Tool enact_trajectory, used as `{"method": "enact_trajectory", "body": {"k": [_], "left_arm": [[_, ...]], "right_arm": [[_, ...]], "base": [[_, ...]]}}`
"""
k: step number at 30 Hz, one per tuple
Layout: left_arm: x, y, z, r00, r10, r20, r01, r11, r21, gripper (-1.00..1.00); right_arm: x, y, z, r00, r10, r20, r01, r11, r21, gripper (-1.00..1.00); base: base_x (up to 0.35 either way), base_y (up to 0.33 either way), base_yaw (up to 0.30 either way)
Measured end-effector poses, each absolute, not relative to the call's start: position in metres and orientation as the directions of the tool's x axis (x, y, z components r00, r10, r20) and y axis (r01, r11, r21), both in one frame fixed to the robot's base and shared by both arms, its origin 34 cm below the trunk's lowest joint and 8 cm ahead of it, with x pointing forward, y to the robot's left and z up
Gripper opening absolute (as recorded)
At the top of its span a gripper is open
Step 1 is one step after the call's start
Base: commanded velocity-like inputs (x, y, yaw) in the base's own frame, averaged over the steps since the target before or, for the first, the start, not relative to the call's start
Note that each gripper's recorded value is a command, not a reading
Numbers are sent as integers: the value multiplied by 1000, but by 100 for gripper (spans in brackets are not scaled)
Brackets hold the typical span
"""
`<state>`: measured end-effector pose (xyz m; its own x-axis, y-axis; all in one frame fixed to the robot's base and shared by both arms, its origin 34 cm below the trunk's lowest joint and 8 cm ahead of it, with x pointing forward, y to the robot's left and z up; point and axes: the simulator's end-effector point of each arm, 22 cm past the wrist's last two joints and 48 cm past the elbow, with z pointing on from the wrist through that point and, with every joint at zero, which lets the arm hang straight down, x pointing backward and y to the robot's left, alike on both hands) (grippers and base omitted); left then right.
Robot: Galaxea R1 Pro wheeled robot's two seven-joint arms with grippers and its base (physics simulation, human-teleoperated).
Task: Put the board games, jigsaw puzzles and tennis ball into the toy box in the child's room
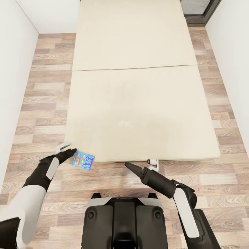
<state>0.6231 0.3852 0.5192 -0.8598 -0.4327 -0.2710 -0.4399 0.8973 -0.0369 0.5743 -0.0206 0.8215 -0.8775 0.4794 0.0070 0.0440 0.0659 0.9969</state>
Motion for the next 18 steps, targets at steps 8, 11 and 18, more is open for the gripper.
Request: {"method": "enact_trajectory", "body": {"k": [8, 11, 18], "left_arm": [[623, 423, 530, -771, -569, -286, -568, 817, -97, 100], [616, 442, 534, -745, -611, -266, -608, 787, -106, 100], [615, 464, 551, -722, -660, -206, -629, 751, -200, 100]], "right_arm": [[575, -20, 821, -877, 481, 7, 44, 67, 997, 100], [575, -21, 821, -877, 481, 6, 44, 67, 997, 100], [575, -24, 817, -875, 485, 3, 47, 79, 996, 100]], "base": [[0, 0, 0], [0, 0, 0], [0, 0, 0]]}}
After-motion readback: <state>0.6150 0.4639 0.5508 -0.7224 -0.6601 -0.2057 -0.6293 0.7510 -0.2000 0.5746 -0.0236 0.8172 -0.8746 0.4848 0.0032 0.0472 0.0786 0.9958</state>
